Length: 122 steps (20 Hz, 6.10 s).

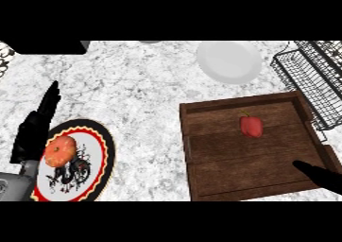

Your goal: Pick the bell pepper from the tray and place it in the tiered basket

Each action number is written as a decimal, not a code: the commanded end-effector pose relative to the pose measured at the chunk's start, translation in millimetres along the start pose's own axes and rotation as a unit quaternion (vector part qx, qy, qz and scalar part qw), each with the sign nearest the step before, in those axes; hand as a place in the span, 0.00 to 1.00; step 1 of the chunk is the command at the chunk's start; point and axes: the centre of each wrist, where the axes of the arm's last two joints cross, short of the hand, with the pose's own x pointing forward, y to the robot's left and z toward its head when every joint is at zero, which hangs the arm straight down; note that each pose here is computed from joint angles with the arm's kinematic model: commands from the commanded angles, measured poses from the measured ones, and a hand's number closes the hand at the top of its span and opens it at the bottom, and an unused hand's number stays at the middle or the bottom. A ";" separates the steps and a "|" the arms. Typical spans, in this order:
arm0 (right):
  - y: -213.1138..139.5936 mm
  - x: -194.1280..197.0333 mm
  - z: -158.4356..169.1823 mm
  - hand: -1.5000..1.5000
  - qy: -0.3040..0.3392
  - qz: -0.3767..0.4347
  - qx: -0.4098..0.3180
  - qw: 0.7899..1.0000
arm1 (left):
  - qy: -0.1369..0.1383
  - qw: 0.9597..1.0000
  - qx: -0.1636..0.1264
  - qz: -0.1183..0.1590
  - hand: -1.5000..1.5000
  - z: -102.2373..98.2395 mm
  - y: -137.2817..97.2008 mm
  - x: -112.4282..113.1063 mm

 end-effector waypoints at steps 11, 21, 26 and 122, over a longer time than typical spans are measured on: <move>29.8 102.2 -13.2 0.00 0.149 0.087 0.078 0.982 | -0.001 1.000 -0.006 0.005 0.50 -7.0 10.7 -2.4; 76.0 93.5 -11.7 0.00 0.180 0.133 0.107 0.969 | 0.011 1.000 -0.002 0.002 0.50 -9.7 0.0 -8.1; 89.1 85.5 -15.8 0.00 0.177 0.138 0.100 0.969 | 0.001 1.000 -0.008 0.005 0.50 2.6 -3.8 -8.3; 58.7 330.5 -141.1 1.00 0.105 0.192 -0.461 0.860 | -0.034 0.998 -0.053 0.011 0.50 -25.9 -36.0 28.1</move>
